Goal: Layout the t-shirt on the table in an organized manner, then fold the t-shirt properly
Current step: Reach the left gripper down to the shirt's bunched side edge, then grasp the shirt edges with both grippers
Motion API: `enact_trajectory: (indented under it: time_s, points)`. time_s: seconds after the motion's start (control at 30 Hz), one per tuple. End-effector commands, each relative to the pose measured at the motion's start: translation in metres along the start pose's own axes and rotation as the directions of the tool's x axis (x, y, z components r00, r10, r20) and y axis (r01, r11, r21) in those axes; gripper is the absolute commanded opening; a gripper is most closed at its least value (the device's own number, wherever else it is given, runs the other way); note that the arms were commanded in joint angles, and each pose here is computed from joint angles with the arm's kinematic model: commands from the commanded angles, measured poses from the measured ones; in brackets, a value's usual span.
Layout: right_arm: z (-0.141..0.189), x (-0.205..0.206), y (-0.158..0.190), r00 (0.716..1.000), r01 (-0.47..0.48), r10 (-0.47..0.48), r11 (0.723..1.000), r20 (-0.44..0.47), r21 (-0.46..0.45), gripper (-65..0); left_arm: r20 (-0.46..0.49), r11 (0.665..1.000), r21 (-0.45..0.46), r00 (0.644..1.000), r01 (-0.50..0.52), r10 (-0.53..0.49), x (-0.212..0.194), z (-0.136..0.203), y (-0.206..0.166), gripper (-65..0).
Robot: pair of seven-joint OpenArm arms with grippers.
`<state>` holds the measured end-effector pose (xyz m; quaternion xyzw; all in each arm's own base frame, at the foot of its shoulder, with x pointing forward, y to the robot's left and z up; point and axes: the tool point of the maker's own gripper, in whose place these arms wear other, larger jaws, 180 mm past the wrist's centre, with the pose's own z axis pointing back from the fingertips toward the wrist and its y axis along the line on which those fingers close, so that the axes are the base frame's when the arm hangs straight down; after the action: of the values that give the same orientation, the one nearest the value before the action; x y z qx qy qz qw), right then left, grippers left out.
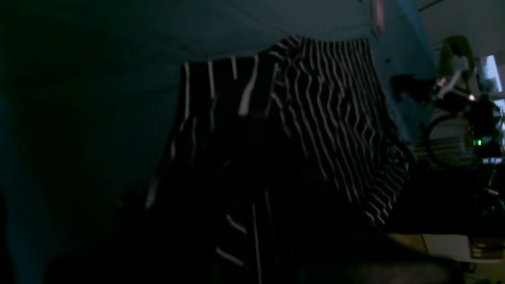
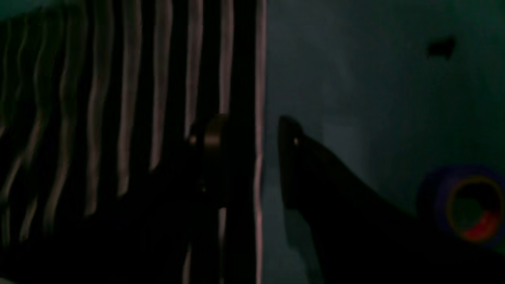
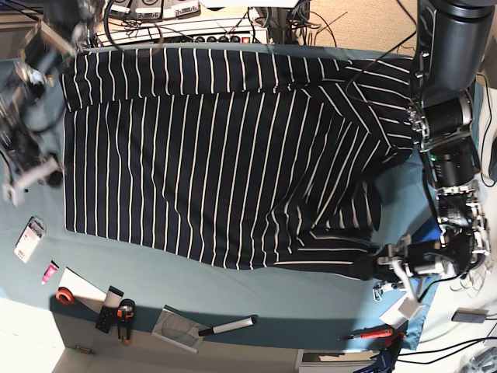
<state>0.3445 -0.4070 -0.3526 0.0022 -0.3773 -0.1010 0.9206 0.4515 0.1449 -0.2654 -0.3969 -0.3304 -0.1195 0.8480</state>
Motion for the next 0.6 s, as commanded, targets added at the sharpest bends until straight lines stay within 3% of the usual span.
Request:
enact_trajectory:
  time_s: [0.0,0.3,0.5,0.57]
  points:
    - [0.005,0.033,-0.009,0.997,-0.004,0.006,1.0,0.076,-0.027,-45.5,0.062,0.999,-0.003,0.997,0.046,-0.046,0.028,0.013,-0.007,-65.0]
    - [-0.008,0.086,-0.022,0.99,0.084,-0.07,0.99,0.124,-0.11,-45.5,0.058,0.999,-0.003,0.997,0.047,-0.047,0.027,0.012,-0.007,-65.0]
    - [-0.007,0.085,-0.02,0.993,0.085,-0.076,0.991,0.09,-0.107,-45.3,0.056,0.999,-0.001,0.997,0.048,-0.047,0.027,0.012,-0.007,-65.0]
    - [-0.008,0.077,-0.019,0.996,0.084,-0.08,0.991,0.044,-0.107,-39.2,0.056,0.999,-0.002,0.997,0.048,-0.047,0.027,0.012,-0.007,-65.0]
